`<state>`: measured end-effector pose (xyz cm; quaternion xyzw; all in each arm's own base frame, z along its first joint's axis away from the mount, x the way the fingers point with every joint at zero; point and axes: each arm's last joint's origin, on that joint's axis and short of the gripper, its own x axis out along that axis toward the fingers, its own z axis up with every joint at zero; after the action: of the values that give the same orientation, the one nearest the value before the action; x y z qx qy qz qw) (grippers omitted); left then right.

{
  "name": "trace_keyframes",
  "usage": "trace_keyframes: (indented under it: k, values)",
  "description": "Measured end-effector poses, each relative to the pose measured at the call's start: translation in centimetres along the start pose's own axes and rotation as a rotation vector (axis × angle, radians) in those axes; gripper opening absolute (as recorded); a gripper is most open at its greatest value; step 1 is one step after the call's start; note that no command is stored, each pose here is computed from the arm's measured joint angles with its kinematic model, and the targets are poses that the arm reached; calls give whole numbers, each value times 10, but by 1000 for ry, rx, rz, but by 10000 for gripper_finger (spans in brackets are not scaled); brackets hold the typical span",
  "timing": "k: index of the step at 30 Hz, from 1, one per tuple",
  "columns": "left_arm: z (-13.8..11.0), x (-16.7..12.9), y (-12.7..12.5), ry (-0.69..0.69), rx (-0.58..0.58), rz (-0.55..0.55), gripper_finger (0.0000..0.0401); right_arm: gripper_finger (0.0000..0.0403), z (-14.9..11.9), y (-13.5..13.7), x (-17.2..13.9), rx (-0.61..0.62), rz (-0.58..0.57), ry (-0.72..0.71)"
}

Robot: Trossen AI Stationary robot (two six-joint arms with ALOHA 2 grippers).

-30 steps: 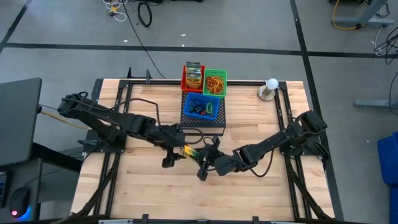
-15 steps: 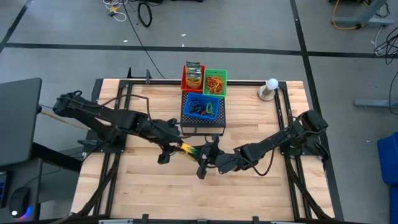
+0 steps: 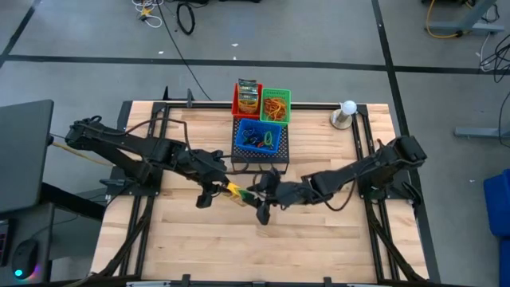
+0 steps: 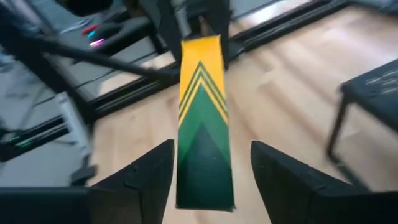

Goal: Pick & Place Office Desk Supplies
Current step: Put the yellow crayon box into the red bin on the shelf

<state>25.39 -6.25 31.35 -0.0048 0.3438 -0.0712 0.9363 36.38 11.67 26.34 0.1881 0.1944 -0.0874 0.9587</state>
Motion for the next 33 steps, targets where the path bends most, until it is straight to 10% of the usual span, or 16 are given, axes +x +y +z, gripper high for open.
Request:
trace_keyframes:
  k: [15,33]
  values:
    - [3,-9,19,-22,-123,-12,113,108,6,-9,4,33,34,30]
    - [4,-79,28,-225,-243,-61,263,117,37,-4,-3,-21,64,-267]
